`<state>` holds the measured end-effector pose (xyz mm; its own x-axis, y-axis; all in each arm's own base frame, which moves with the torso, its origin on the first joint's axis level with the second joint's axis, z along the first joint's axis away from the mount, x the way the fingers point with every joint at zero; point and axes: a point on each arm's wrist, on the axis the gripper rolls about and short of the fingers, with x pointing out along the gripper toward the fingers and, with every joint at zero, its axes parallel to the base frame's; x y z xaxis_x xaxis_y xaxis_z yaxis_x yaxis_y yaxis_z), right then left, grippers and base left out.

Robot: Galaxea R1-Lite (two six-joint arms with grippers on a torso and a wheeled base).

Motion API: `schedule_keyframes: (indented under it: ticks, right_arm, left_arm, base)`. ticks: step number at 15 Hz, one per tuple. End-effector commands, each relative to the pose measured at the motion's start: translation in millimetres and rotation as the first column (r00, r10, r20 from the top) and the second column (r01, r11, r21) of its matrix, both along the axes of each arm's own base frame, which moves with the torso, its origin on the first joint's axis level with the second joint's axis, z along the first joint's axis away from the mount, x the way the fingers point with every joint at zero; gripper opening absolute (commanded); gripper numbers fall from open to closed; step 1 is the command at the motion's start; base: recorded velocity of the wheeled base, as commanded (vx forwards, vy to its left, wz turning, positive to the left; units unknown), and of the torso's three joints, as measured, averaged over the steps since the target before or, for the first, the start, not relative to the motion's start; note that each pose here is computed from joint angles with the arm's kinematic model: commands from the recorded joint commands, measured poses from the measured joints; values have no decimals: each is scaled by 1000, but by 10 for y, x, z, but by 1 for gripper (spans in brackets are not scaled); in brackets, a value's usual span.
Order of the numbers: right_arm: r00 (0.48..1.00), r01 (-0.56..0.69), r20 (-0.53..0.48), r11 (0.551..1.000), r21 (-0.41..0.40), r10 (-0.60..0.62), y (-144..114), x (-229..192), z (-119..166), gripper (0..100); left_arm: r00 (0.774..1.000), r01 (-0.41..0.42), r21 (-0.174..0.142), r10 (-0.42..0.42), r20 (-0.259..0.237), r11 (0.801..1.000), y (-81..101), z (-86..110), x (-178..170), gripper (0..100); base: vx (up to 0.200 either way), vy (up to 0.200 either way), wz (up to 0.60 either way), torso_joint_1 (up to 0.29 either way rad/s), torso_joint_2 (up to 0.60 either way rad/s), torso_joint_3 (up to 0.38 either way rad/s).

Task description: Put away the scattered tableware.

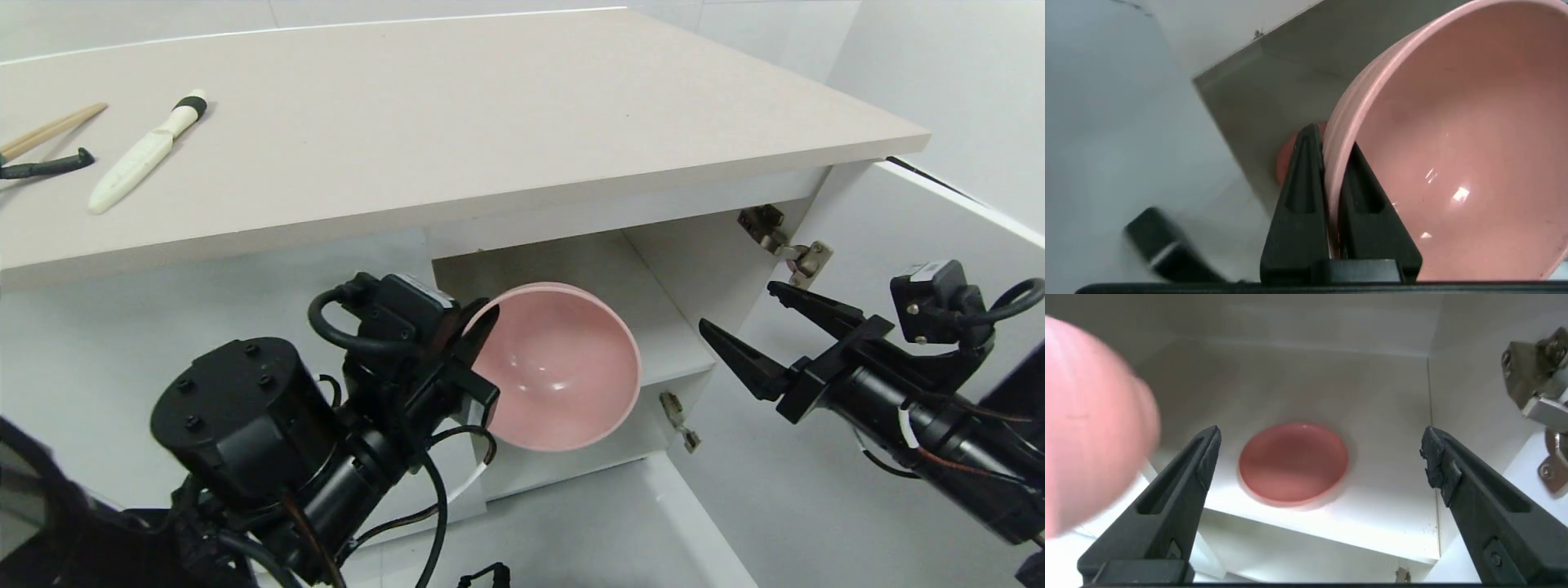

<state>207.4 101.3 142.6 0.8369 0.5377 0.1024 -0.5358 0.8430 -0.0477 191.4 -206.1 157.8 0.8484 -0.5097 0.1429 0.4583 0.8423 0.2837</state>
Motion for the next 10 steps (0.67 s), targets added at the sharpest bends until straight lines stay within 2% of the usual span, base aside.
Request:
schedule_keyframes:
  ticks: [1, 2, 4, 5, 6, 7, 8, 10]
  right_arm:
    - [1000, -3, 4, 1000, 1, 3, 4, -6, 7, 100]
    - [1000, -3, 4, 1000, 1, 3, 4, -6, 7, 100]
    - [1000, -7, 25, 1000, 13, 6, -2, -43, 63, 100]
    - [999, -8, 31, 1000, 16, 8, -5, -57, 78, 100]
    - [999, -34, 22, 999, 13, 34, 30, -111, 61, 100]
    - [998, -59, 11, 998, 10, 59, 74, -149, 39, 100]
    - [997, -79, 5, 997, 8, 79, 110, -175, 27, 100]
    - [996, -91, -8, 996, 2, 91, 130, -196, -1, 100]
  left_arm:
    - [999, -48, 28, 49, -15, 998, -187, -196, 125, 0]
    - [999, -48, 28, 49, -15, 998, -187, -196, 125, 0]
    - [997, -83, 14, 83, -5, 996, -307, -221, 172, 0]
    - [996, -89, 24, 89, -1, 996, -329, -233, 185, 0]
    - [994, -110, 49, 109, 24, 993, -370, -250, 217, 0]
    - [993, -109, 40, 107, 39, 993, -396, -257, 232, 0]
    - [993, -109, 61, 106, 43, 992, -439, -306, 260, 0]
    - [995, -96, 58, 93, 48, 994, -524, -324, 270, 0]
  base:
    - [0, 0, 0, 0, 0, 0]
    - [0, 0, 0, 0, 0, 0]
    - [0, 0, 0, 0, 0, 0]
    - [0, 0, 0, 0, 0, 0]
    - [0, 0, 0, 0, 0, 0]
    - [0, 0, 0, 0, 0, 0]
    - [0, 0, 0, 0, 0, 0]
    - [0, 0, 0, 0, 0, 0]
